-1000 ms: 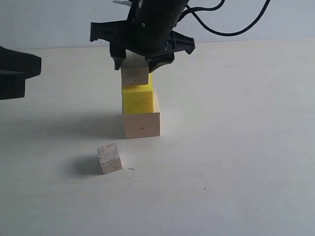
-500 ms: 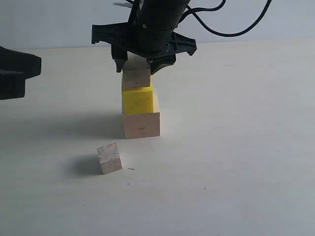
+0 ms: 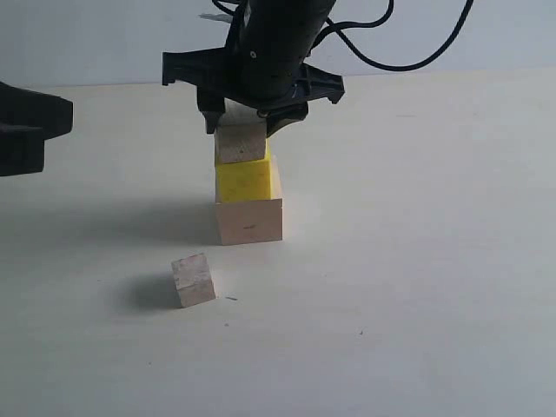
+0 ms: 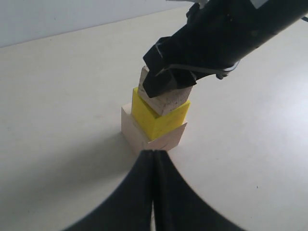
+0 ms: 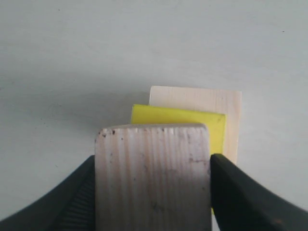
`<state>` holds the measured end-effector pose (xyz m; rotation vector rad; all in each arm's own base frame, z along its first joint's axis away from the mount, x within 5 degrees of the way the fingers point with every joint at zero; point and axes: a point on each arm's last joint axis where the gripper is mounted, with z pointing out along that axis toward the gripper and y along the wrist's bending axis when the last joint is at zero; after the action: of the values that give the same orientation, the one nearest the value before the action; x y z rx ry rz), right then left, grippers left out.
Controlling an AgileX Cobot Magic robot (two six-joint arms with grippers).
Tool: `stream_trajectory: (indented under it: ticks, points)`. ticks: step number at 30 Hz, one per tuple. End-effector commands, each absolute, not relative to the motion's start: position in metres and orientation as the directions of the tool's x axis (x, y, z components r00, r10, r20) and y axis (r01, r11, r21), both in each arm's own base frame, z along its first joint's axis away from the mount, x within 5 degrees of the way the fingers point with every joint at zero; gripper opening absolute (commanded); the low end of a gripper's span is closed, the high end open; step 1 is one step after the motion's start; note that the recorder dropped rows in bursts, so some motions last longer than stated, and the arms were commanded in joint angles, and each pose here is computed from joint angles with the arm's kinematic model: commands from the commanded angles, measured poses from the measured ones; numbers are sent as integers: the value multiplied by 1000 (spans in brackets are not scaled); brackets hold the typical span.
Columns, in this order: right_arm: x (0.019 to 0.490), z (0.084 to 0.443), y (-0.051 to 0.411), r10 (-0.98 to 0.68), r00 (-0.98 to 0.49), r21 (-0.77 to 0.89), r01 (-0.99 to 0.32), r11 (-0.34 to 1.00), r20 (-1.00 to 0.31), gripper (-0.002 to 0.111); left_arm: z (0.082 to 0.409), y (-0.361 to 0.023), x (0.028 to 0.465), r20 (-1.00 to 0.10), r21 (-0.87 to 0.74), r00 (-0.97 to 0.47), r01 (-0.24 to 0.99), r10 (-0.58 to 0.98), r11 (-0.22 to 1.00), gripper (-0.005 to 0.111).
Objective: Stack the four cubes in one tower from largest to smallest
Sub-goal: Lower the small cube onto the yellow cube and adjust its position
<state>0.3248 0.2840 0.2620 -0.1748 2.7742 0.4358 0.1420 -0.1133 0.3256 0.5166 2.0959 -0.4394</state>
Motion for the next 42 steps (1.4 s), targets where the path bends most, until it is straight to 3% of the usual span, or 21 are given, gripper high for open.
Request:
stream_trajectory:
  ticks: [1,42]
  points:
    - [327,263,285,-76,-931,277,-183,943,-356,0,327,-112,140,-847,-111,-495,521,194,846,0]
    - [325,273,281,-31,-928,275,-142,951,-371,0,327,-112,140,-847,-111,-495,521,194,846,0]
